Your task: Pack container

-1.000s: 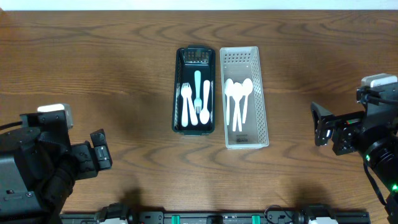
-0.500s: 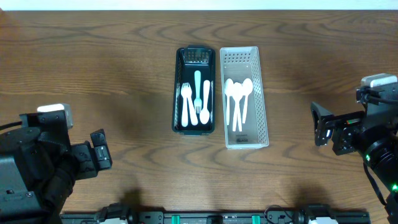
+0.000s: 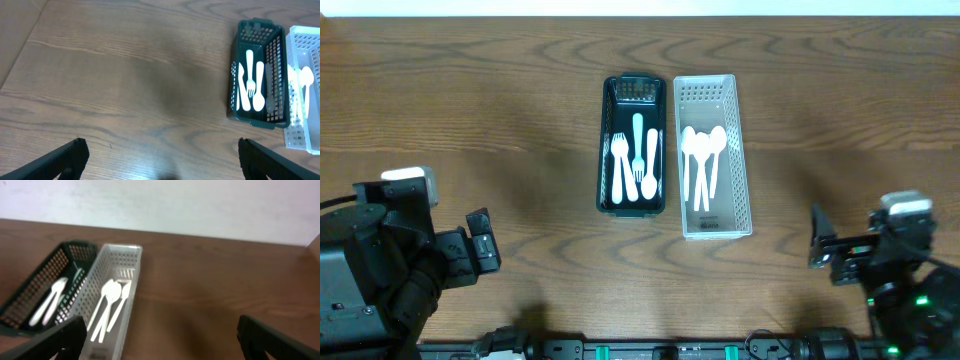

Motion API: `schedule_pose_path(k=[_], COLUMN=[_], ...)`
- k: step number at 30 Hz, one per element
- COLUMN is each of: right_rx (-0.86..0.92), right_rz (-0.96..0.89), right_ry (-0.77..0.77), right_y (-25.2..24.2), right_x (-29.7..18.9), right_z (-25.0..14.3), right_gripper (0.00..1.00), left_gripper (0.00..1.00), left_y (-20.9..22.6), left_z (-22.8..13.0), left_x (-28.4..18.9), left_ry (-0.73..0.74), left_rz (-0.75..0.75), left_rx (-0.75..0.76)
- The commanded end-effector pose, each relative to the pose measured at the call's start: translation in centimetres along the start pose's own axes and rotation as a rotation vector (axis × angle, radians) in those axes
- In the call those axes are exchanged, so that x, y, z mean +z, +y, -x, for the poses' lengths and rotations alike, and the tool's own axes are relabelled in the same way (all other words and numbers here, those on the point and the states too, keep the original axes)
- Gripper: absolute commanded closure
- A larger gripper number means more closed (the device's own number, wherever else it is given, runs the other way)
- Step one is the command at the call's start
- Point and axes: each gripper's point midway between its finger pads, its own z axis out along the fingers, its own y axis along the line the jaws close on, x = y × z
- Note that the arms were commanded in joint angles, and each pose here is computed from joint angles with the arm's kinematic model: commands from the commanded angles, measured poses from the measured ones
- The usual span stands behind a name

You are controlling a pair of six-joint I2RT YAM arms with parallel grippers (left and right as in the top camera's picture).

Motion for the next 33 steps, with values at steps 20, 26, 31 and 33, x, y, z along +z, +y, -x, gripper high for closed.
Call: schedule_pose_path(k=[20,26,31,33], right_rx=[0.089,0.087,0.087,0.087], right_rz=[-0.022,-0.024,-0.023,-0.023], right_ry=[0.039,0.0,0.0,0.0], right_y=[-0.7,-0.8,-0.8,-0.8], right_x=[8.0,8.2,8.2,8.2], right_z=[-15.9,-15.4,-15.5,-15.5], right_gripper=[0.01,0.01,0.01,0.01], left_gripper=[0.02,0.02,0.02,0.02], left_y=[0.0,0.0,0.0,0.0], left_z=[0.0,0.0,0.0,0.0], left_x=[0.2,0.2,0.2,0.2], left_ry=[0.006,0.006,0.006,0.006], left_rz=[0.001,0.001,0.001,0.001], left_rx=[0.006,0.006,0.006,0.006])
